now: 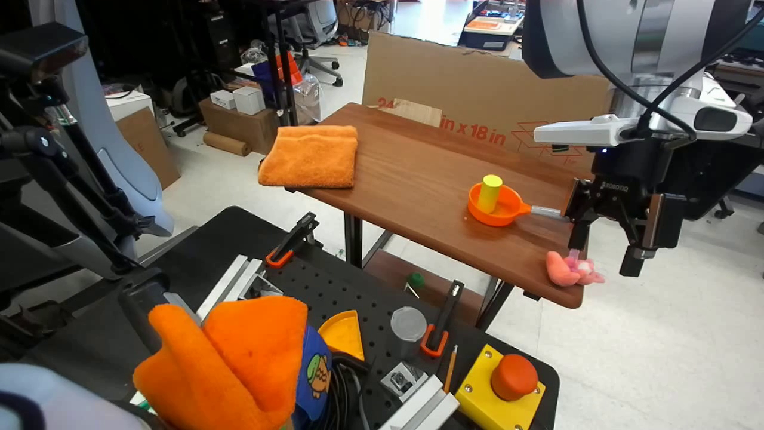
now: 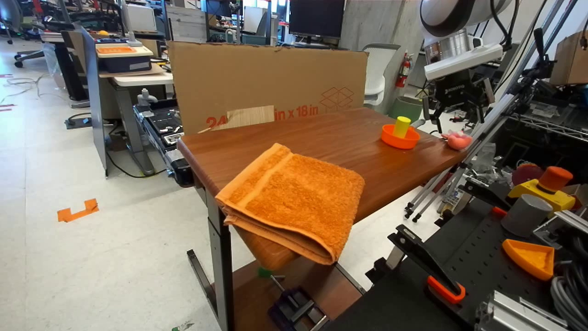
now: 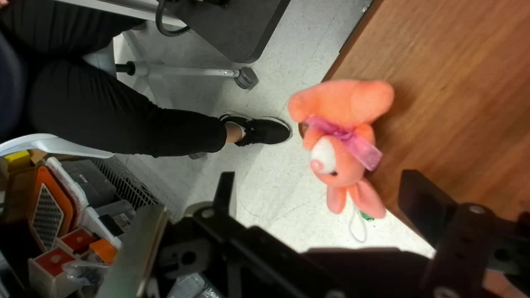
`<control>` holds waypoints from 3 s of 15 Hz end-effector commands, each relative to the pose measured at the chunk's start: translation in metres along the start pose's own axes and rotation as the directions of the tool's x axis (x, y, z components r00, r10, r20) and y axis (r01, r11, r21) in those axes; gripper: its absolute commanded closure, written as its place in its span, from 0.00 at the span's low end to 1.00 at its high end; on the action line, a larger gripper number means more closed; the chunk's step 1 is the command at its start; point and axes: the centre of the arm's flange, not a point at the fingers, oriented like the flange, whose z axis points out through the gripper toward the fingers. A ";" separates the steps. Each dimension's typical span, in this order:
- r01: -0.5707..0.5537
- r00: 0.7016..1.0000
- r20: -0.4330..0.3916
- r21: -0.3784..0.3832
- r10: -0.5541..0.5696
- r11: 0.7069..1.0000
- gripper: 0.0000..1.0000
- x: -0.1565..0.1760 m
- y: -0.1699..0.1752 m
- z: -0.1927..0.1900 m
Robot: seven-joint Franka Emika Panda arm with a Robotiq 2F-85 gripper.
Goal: Move the pink bunny to the left
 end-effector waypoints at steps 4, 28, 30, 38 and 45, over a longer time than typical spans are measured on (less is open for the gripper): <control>0.068 0.996 -0.062 0.007 -0.067 0.998 0.00 -0.029 -0.007 0.005; 0.129 0.991 -0.008 -0.091 -0.130 0.987 0.94 -0.102 0.041 -0.046; 0.142 0.989 -0.020 -0.072 -0.144 0.987 0.94 -0.129 0.050 -0.069; 0.274 0.957 -0.168 0.271 -0.235 0.923 0.94 -0.238 -0.068 -0.158; 0.275 0.951 -0.258 0.453 -0.171 0.848 0.94 -0.236 -0.189 -0.197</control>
